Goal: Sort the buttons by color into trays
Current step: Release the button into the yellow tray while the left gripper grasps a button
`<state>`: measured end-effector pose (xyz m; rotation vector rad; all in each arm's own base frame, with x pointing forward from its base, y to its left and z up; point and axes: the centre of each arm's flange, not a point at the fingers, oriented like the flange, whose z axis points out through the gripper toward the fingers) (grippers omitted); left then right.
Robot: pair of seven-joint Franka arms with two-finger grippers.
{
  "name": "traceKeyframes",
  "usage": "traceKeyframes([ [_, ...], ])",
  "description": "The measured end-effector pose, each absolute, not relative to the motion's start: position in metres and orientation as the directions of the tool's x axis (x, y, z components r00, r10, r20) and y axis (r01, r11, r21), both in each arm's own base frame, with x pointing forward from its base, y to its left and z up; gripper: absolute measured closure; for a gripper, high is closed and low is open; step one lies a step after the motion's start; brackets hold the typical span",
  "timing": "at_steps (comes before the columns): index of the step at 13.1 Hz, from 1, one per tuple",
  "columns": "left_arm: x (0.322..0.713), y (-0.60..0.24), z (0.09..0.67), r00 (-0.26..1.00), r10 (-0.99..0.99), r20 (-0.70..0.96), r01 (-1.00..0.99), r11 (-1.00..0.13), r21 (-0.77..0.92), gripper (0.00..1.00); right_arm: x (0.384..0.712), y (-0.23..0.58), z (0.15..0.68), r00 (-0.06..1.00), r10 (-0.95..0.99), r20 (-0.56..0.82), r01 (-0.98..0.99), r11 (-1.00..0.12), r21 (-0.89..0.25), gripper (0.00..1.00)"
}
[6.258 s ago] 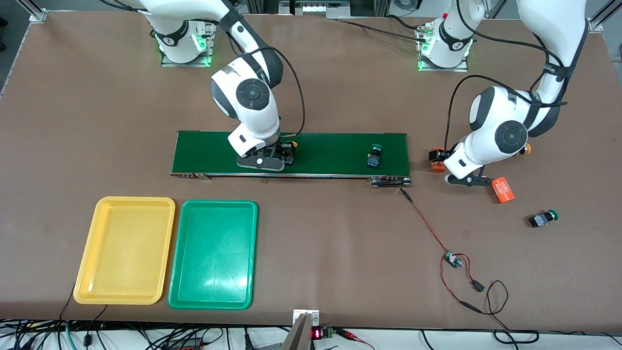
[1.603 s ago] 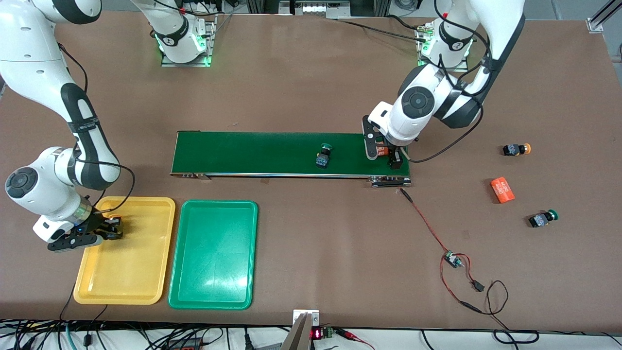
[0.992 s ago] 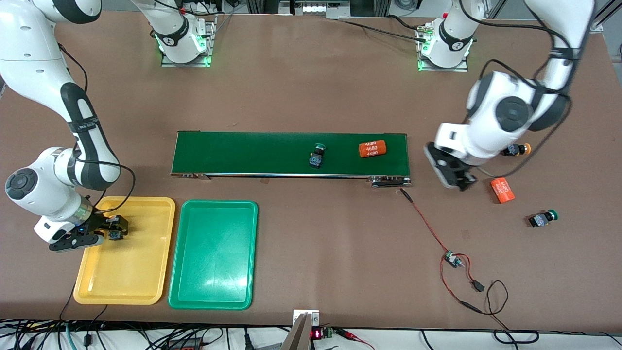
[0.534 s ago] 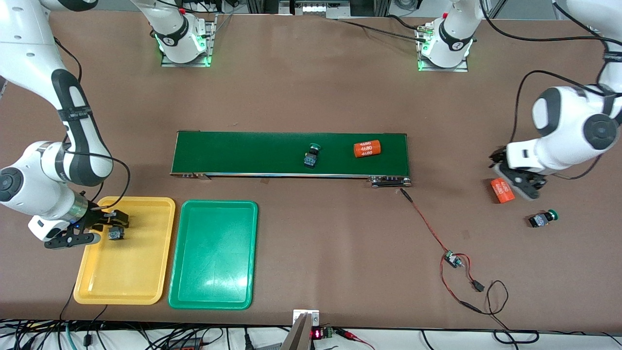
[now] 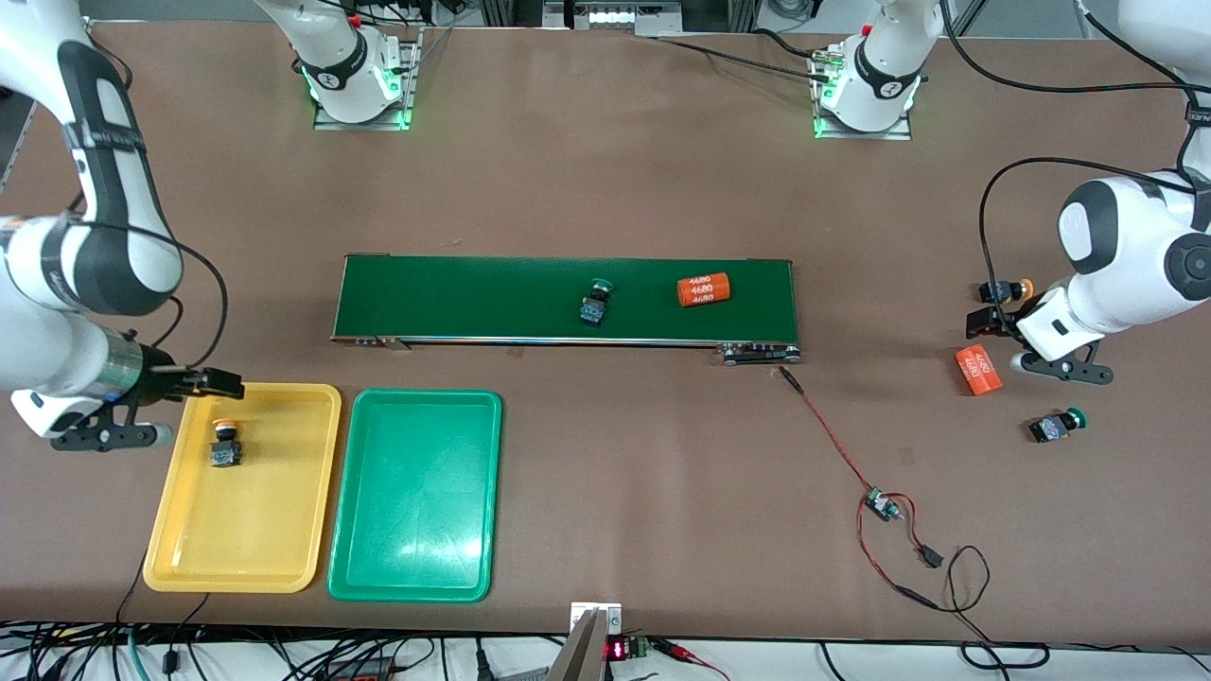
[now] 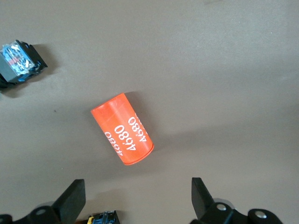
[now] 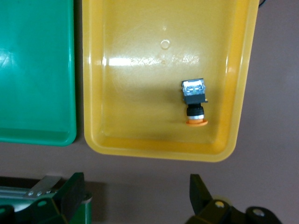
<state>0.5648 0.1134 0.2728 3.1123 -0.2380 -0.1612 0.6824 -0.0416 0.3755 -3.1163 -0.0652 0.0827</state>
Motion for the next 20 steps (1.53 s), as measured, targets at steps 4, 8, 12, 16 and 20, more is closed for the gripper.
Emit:
traceKeyframes([
  [4, 0.545, 0.157, 0.268, 0.925, -0.346, -0.155, -0.336, -0.938, 0.089, 0.0, 0.662, -0.032, 0.43, 0.995, 0.05, -0.082, 0.05, -0.999, -0.005, 0.0],
  [8, 0.526, 0.176, 0.269, 0.746, -0.645, -0.166, -0.611, -0.762, 0.214, 0.0, 0.631, -0.007, 0.488, 0.991, 0.001, -0.131, 0.004, -1.0, 0.027, 0.0],
  [12, 0.517, 0.175, 0.265, 0.49, -0.867, -0.097, -0.816, -0.495, 0.3, 0.0, 0.593, 0.003, 0.536, 0.98, -0.008, -0.198, 0.002, -0.999, 0.054, 0.0],
  [16, 0.507, 0.175, 0.247, 0.25, -0.968, -0.007, -0.928, -0.242, 0.284, 0.0, 0.562, 0.005, 0.561, 0.964, -0.018, -0.265, -0.001, -0.998, 0.063, 0.0],
  [20, 0.485, 0.199, 0.226, 0.147, -0.989, 0.035, -0.968, -0.136, 0.211, 0.0, 0.567, 0.008, 0.535, 0.969, -0.01, -0.247, 0.004, -0.998, 0.056, 0.0],
])
